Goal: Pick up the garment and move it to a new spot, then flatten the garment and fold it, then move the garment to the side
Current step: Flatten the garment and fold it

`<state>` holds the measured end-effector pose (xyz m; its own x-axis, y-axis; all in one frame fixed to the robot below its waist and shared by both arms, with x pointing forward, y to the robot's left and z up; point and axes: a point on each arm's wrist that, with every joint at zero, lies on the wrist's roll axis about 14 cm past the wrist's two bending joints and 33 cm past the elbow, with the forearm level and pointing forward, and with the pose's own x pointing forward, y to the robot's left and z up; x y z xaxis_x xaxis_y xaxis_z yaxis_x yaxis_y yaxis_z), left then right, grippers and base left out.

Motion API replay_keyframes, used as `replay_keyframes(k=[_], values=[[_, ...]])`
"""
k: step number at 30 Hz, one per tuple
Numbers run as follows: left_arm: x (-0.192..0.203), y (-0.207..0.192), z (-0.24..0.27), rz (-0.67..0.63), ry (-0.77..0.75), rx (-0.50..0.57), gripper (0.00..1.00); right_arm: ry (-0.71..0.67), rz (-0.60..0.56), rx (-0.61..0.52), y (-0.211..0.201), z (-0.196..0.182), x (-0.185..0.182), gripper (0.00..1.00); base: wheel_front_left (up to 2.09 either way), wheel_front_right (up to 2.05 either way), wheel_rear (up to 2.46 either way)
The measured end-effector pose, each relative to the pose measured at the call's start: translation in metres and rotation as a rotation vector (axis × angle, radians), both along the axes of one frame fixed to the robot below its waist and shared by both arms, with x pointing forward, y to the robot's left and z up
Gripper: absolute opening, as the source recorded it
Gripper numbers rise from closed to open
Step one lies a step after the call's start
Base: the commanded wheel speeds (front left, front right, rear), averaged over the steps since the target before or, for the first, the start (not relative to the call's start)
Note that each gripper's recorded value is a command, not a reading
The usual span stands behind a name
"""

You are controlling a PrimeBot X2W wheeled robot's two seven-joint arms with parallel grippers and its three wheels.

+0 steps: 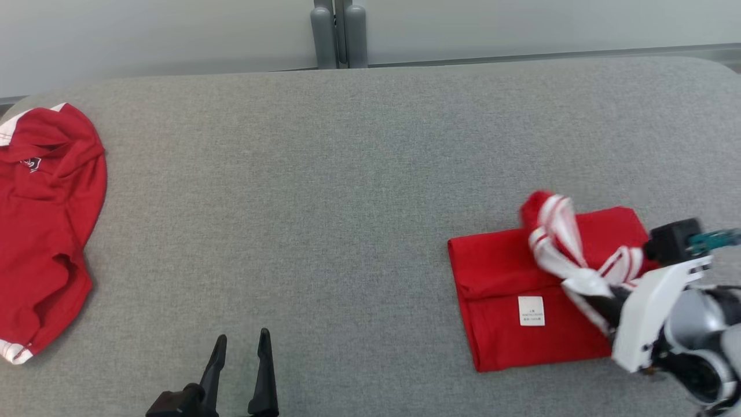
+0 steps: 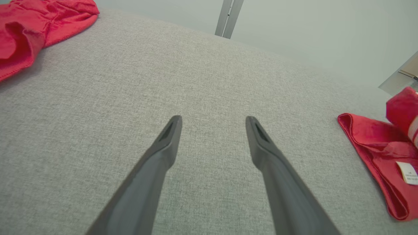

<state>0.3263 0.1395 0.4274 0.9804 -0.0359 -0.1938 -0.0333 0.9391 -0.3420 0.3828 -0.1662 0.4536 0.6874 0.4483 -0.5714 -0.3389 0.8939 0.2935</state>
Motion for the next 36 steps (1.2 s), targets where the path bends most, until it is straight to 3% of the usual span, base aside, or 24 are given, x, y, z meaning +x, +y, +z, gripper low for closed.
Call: replay_keyframes(k=[7, 17, 18, 19, 20, 21, 30, 33, 36], values=[[-0.004, 0.000, -0.007, 0.004, 0.026, 0.005, 1.00, 0.030, 0.023, 0.088, 0.060, -0.026, -0.005, 0.00, 0.00, 0.00, 0.00], [-0.012, 0.002, -0.012, 0.012, 0.043, 0.008, 1.00, -0.021, 0.002, 0.111, 0.080, -0.024, 0.005, 0.00, 0.00, 0.00, 0.00], [-0.012, 0.002, -0.011, 0.011, 0.042, 0.008, 1.00, -0.029, -0.001, 0.121, 0.083, -0.022, 0.005, 0.08, 0.00, 0.00, 0.00], [-0.012, 0.001, -0.011, 0.009, 0.040, 0.008, 1.00, -0.042, -0.004, 0.129, 0.086, -0.020, 0.006, 0.45, 0.00, 0.00, 0.00], [-0.013, 0.001, -0.011, 0.008, 0.039, 0.008, 1.00, -0.052, 0.003, 0.133, 0.091, -0.018, 0.005, 0.93, 0.00, 0.00, 0.00], [-0.013, 0.001, -0.010, 0.007, 0.038, 0.008, 1.00, -0.060, 0.012, 0.144, 0.098, -0.015, 0.004, 1.00, 0.00, 0.00, 0.00], [-0.023, 0.004, -0.007, 0.014, 0.023, 0.017, 1.00, -0.253, 0.073, 0.326, 0.149, 0.050, -0.027, 1.00, 0.00, 0.00, 0.00], [-0.025, 0.009, -0.001, 0.022, 0.002, 0.027, 1.00, -0.379, 0.041, 0.381, 0.142, 0.083, -0.035, 1.00, 0.00, 0.00, 0.00], [-0.026, 0.011, 0.005, 0.024, -0.022, 0.032, 1.00, -0.551, -0.043, 0.328, 0.105, 0.108, -0.034, 1.00, 0.00, 0.00, 0.00]])
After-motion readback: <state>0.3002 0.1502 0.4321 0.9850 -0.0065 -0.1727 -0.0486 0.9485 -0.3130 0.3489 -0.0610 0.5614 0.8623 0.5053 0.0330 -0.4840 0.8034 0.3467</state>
